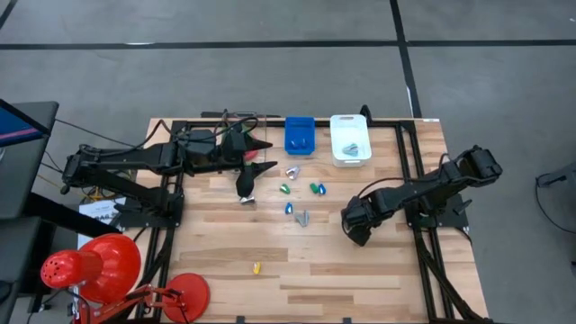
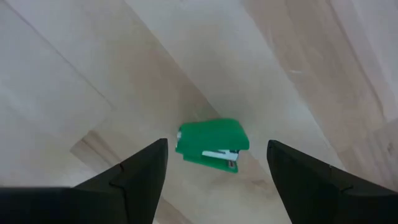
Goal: Pick and place Stapler, Stapler remover, tape
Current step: Put the bottom green stapler into the blue bin
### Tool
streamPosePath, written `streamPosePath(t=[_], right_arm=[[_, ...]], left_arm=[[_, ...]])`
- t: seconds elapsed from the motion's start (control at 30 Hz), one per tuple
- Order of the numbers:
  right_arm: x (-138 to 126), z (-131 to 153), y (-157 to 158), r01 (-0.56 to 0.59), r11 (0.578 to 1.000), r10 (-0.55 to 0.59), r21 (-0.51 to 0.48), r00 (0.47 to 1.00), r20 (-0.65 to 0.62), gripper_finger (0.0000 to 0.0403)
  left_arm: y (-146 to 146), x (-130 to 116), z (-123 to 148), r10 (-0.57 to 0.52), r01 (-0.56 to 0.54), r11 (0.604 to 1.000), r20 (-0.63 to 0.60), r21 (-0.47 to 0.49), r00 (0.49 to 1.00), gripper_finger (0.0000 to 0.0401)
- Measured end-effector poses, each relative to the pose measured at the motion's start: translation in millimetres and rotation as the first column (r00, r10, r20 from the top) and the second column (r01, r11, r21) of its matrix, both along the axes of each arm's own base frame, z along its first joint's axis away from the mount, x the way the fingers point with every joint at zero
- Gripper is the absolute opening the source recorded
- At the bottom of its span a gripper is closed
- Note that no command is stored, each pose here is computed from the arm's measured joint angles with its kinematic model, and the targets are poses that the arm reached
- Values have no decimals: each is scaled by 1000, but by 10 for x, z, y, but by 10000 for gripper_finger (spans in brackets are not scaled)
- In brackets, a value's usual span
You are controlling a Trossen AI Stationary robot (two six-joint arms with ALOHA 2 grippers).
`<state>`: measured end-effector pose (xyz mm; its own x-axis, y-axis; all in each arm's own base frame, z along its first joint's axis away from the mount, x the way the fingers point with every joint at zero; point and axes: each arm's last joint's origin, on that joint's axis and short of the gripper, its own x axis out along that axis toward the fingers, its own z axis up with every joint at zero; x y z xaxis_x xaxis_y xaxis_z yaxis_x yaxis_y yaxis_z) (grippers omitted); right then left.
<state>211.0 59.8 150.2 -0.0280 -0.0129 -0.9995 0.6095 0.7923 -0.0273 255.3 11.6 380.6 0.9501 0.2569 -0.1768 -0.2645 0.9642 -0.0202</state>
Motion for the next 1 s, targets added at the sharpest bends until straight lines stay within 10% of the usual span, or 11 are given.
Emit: streamPosePath(t=[1.0], right_arm=[[-60, -145, 3, -27, 1000, 27, 13, 999, 29, 214]], left_arm=[[0, 1, 5, 0, 0, 1000, 5, 0, 1000, 245]])
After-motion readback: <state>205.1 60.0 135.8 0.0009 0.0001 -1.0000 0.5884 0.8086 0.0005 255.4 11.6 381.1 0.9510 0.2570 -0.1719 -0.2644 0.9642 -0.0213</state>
